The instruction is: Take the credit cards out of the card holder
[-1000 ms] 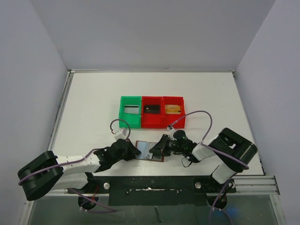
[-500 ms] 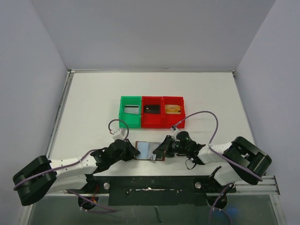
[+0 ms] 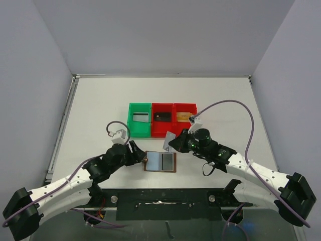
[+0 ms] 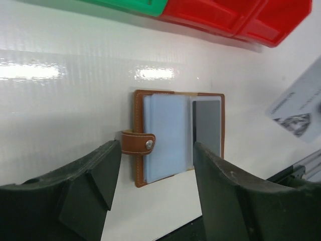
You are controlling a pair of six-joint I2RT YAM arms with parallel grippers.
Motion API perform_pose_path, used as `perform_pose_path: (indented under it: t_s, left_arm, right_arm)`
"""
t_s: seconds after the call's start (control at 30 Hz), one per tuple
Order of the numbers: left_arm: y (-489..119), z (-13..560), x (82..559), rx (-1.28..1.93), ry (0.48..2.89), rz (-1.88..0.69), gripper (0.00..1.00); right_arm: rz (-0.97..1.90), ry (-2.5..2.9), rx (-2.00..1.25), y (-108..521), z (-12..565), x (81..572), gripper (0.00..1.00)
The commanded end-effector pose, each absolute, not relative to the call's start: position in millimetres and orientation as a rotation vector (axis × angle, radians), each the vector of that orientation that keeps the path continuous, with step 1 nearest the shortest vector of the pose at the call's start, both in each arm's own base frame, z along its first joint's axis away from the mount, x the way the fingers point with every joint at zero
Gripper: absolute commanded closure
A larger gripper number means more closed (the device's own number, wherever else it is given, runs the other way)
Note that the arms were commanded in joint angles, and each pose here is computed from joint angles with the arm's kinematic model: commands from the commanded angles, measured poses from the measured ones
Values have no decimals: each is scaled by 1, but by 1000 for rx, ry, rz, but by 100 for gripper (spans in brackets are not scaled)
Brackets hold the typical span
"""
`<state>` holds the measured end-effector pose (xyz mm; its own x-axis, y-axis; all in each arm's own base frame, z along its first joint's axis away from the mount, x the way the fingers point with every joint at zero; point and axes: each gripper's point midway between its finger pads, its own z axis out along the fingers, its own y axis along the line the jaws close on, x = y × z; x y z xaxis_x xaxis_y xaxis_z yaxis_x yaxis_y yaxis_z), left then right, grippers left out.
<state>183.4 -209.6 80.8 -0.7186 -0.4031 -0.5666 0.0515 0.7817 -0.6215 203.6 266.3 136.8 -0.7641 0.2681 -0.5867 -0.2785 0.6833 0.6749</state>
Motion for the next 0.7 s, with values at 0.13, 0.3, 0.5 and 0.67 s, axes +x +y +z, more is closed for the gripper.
perform_pose_path:
  t_s: [0.13, 0.3, 0.5, 0.67]
  left_arm:
    - [-162, 83, 198, -375, 2226, -661, 26]
    - [-135, 79, 205, -545, 2210, -645, 25]
    - [-120, 74, 202, -578, 2233, -564, 25]
    - [-121, 76, 206, -655, 2236, -565, 25]
  right_arm:
    - [631, 1925, -425, 278, 198, 248, 100]
    - [435, 1810, -626, 302, 215, 267, 100]
    - [370, 1856, -762, 343, 226, 299, 100]
    - [252, 1930, -853, 372, 202, 332, 100]
